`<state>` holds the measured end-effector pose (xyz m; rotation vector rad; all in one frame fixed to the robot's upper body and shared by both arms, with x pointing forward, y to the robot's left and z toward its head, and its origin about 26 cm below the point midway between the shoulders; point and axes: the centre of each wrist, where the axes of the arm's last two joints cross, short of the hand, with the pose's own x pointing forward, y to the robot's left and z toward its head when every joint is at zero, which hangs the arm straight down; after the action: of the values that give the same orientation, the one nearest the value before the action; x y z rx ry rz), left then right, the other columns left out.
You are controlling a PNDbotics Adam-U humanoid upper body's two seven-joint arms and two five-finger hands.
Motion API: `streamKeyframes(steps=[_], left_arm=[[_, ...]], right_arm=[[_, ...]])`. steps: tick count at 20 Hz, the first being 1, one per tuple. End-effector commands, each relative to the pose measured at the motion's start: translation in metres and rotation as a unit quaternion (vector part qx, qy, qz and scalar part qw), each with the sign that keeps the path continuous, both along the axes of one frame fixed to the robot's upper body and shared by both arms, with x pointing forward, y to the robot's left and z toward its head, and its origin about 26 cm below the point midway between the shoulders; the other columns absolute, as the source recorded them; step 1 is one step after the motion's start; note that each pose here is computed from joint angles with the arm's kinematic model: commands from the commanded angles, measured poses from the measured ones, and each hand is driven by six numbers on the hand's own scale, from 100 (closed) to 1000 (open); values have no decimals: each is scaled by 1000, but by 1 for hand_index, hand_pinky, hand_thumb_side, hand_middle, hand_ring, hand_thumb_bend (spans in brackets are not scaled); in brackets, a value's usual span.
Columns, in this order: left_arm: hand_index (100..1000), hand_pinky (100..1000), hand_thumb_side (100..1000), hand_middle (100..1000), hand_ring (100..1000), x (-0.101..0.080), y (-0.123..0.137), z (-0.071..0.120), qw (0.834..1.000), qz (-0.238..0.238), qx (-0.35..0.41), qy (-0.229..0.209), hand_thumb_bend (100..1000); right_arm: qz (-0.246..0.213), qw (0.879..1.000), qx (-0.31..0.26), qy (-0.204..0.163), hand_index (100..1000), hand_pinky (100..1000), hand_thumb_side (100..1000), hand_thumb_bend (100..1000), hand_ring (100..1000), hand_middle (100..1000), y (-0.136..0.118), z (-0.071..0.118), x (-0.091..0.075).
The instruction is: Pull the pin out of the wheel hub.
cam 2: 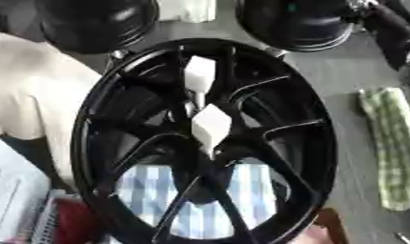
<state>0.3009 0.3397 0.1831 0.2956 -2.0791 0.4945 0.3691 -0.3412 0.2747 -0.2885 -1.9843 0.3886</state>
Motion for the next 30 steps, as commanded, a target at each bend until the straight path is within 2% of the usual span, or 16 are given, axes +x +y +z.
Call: streamKeyframes(steps=[1, 10, 12, 15, 17, 22, 30], left_arm=[[767, 756, 695, 624, 683, -3, 2, 9, 1000, 3, 9, -15, 362], [765, 757, 696, 624, 683, -3, 2, 9, 1000, 2, 13, -11, 359], [765, 757, 697, 624, 683, -3, 2, 9, 1000, 2, 14, -11, 358], [765, 757, 699, 624, 683, -3, 3, 8, 1000, 2, 16, -9, 356], [765, 757, 701, 624, 683, -3, 3, 8, 1000, 2, 17, -8, 355], [765, 757, 704, 623, 683, -3, 2, 8, 1000, 0, 21, -5, 351], [765, 758, 709, 625, 683, -2, 1, 10, 1000, -6, 27, -4, 345]], right_arm=[[-5, 1000, -19, -24, 735, 862, 543, 100, 731, 713, -6, 18, -7], [8, 996, -74, -42, 749, 861, 527, 100, 742, 726, -6, 35, -12], [33, 991, -121, -55, 757, 860, 524, 100, 745, 729, -3, 47, -16], [73, 970, -217, -82, 753, 854, 509, 106, 745, 728, 3, 65, -24], [97, 949, -281, -105, 753, 852, 500, 113, 748, 730, 9, 78, -32], [169, 882, -414, -150, 754, 854, 466, 141, 761, 742, 30, 101, -53], [286, 762, -557, -162, 754, 866, 443, 208, 772, 748, 67, 122, -82]])
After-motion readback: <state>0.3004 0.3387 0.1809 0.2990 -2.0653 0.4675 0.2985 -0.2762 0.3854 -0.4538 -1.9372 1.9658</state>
